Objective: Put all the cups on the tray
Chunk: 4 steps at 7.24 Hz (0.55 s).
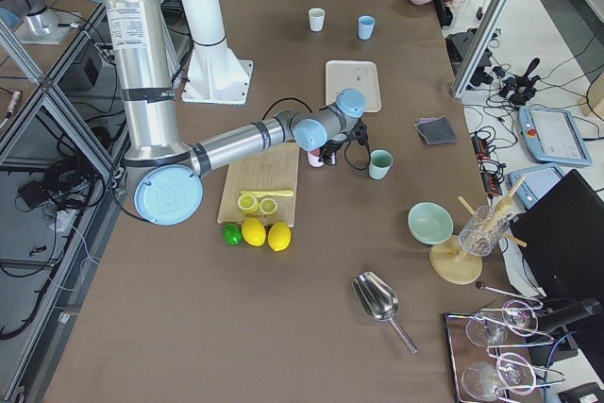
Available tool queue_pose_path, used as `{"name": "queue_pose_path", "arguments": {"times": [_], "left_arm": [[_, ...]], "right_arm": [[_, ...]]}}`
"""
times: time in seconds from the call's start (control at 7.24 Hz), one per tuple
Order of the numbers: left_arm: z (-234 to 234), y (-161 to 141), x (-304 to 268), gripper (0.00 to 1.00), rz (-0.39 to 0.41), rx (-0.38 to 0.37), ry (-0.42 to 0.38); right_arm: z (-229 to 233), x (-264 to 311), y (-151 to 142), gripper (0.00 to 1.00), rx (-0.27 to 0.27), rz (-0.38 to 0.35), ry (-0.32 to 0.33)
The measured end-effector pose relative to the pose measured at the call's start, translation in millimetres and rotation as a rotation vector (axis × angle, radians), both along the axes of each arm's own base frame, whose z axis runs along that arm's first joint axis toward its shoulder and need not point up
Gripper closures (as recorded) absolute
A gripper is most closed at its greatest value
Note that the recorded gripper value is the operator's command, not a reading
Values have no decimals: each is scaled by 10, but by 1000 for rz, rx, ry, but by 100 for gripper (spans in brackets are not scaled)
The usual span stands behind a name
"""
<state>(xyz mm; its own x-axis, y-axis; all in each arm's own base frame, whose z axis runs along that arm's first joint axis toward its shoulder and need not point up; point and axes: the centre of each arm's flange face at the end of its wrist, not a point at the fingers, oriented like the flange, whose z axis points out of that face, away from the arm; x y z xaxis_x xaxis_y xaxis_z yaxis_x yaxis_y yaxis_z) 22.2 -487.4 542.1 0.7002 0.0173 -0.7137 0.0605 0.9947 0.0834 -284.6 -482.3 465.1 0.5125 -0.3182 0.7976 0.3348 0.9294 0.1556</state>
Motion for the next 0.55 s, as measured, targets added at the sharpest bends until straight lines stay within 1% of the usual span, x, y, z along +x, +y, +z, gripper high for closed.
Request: {"name": "queue_pose_path", "arguments": {"times": [0.14, 0.28, 0.41, 0.55], "left_arm": [[-28, 17, 169, 3, 11, -8, 7], [-112, 35, 454, 3, 5, -19, 26], [-207, 80, 813, 3, -7, -38, 53], [-306, 149, 1136, 3, -14, -63, 82]], "right_arm": [[-283, -146, -143, 100, -11, 23, -20], [-615, -351, -378, 100, -26, 53, -39], [-981, -603, -628, 100, -50, 86, -52], [-1370, -903, -804, 100, -77, 118, -60]]}}
